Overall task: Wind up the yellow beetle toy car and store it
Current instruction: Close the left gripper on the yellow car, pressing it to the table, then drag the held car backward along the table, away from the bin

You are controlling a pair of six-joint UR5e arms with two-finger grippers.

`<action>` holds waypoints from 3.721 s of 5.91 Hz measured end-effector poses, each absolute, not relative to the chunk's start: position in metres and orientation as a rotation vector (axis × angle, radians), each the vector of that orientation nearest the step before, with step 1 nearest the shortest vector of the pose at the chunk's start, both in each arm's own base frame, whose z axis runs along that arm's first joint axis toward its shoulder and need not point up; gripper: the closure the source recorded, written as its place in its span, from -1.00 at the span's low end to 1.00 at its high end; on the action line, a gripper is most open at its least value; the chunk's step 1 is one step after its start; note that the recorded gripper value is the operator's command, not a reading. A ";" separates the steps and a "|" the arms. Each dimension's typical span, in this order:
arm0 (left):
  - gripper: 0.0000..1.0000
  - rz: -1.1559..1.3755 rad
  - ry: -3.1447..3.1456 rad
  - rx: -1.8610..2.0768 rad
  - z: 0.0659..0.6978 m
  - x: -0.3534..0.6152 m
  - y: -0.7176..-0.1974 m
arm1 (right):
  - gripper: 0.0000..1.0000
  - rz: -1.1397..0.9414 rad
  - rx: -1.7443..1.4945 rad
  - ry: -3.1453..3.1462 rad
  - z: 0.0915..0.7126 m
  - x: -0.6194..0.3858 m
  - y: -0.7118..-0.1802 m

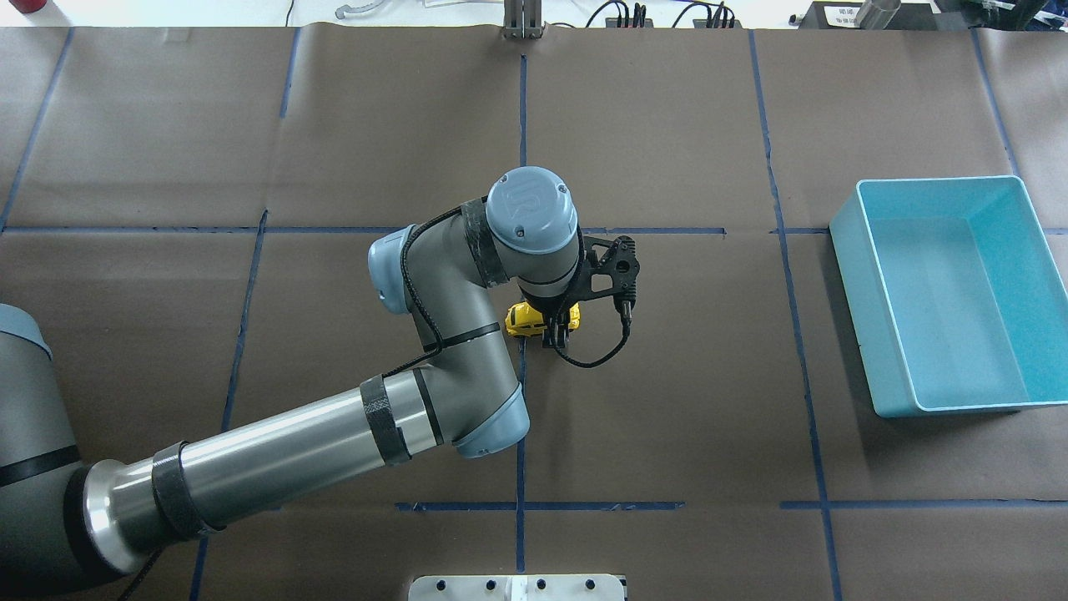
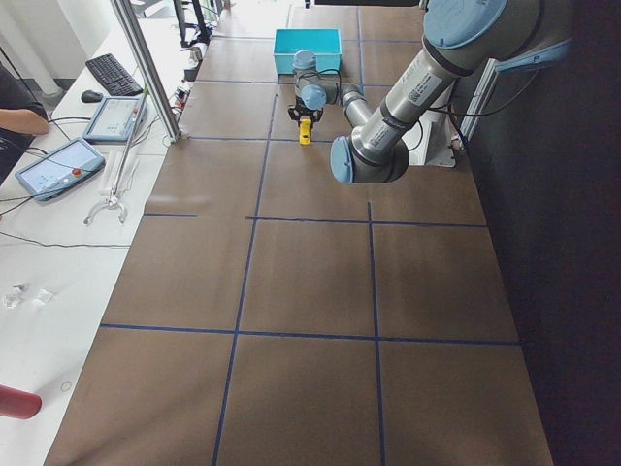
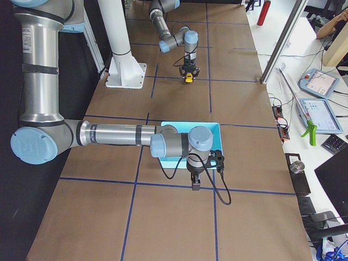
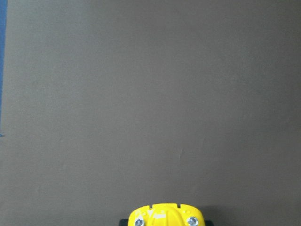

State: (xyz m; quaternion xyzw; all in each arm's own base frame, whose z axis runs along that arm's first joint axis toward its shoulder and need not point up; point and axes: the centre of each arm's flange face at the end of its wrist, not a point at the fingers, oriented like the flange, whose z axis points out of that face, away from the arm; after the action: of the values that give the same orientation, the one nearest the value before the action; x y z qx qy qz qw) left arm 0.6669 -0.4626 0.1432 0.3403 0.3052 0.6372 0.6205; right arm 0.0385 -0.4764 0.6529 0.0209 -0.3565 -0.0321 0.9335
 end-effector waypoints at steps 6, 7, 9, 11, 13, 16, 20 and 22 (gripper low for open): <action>1.00 1.465 0.694 0.762 0.165 0.665 -0.464 | -1.00 -0.066 0.042 -0.729 0.653 0.039 -0.476; 1.00 1.465 0.695 0.760 0.167 0.664 -0.464 | -1.00 -0.066 0.042 -0.729 0.653 0.039 -0.476; 1.00 1.462 0.700 0.767 0.175 0.658 -0.466 | -1.00 -0.067 0.042 -0.729 0.653 0.038 -0.476; 1.00 1.461 0.727 0.750 0.188 0.648 -0.472 | -1.00 -0.066 0.042 -0.729 0.653 0.038 -0.476; 1.00 1.459 0.744 0.736 0.197 0.639 -0.475 | -1.00 -0.067 0.044 -0.729 0.653 0.038 -0.476; 1.00 1.463 0.755 0.729 0.212 0.629 -0.472 | -1.00 -0.068 0.045 -0.731 0.653 0.038 -0.477; 1.00 1.454 0.759 0.731 0.232 0.609 -0.474 | -1.00 -0.067 0.043 -0.730 0.653 0.038 -0.476; 1.00 1.452 0.767 0.731 0.243 0.597 -0.471 | -1.00 -0.067 0.044 -0.730 0.653 0.038 -0.476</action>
State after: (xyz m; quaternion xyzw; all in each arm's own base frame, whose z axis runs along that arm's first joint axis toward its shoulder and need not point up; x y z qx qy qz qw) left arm 0.5969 -0.4713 0.2434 0.3183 0.3338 0.6321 0.6226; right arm 0.0384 -0.4765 0.6526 0.0216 -0.3570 -0.0329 0.9333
